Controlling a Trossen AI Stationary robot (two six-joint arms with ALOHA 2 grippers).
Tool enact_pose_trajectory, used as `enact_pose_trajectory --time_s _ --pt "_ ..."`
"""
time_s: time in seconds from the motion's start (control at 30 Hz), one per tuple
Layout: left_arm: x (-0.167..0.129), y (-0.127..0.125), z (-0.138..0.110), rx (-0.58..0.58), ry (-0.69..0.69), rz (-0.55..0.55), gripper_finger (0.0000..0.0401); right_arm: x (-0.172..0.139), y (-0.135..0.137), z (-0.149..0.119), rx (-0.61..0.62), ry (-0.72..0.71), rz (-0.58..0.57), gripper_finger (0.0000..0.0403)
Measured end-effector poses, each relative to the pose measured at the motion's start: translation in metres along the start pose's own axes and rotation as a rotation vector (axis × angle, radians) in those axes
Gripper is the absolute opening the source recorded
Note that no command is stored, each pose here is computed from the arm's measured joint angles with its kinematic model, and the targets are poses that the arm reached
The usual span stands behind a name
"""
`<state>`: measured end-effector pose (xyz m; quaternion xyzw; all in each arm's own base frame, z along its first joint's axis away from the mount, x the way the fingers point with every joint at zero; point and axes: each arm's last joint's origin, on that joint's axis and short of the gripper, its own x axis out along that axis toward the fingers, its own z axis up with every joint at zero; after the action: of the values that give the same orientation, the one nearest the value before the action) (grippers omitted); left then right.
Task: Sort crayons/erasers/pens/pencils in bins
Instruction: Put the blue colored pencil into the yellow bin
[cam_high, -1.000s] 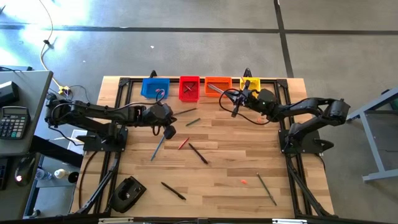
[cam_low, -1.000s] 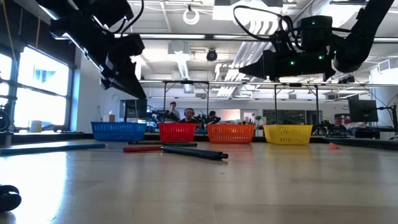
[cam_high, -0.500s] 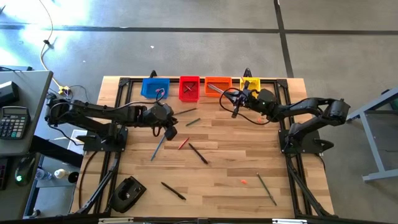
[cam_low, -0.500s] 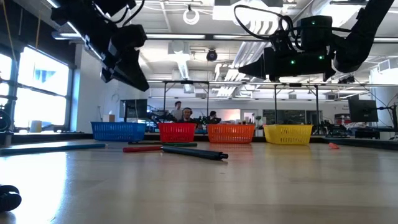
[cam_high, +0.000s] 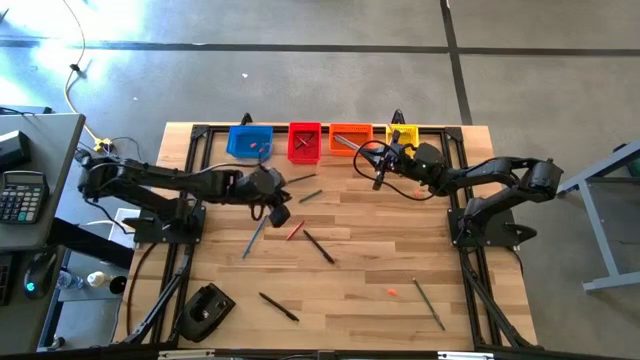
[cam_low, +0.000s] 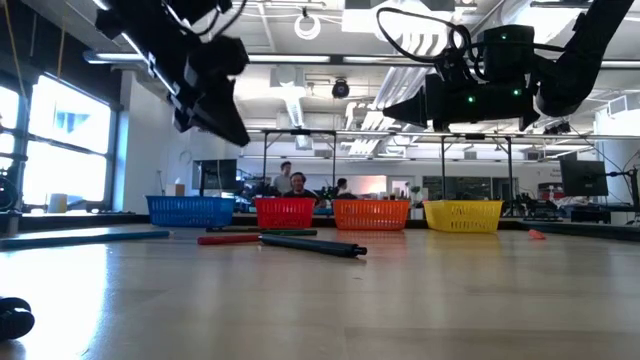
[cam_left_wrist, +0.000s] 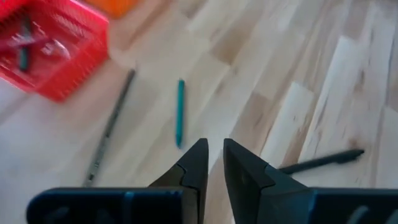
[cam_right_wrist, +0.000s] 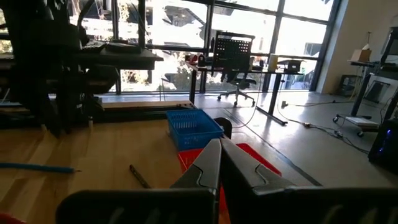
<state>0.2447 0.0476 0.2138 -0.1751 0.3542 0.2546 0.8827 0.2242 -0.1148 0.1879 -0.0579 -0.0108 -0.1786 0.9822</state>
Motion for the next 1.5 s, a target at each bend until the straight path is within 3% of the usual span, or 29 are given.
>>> enact_pose_trajectory --time_s 0.3,0.53,0.87,1.27,1.5 --pt "0.035 -0.013 0.001 0.068 0.224 0.023 0.0039 0.0 0.0 -0.002 0.003 0.02 0.004 0.0" --pt "0.036 -0.018 0.002 0.076 0.317 0.036 0.0061 0.0 0.0 -0.003 -0.001 0.029 0.004 0.0" --pt "0.023 -0.01 -0.025 -0.086 0.592 0.176 0.0109 0.0 0.0 -0.003 -0.003 0.029 0.004 0.0" --pt "0.027 0.0 -0.063 -0.092 0.647 0.25 0.012 0.0 0.0 -0.004 -0.001 0.044 0.006 0.0" --pt "0.033 0.001 -0.068 -0.118 0.63 0.196 0.012 0.0 0.0 -0.004 -0.001 0.043 0.006 0.0"
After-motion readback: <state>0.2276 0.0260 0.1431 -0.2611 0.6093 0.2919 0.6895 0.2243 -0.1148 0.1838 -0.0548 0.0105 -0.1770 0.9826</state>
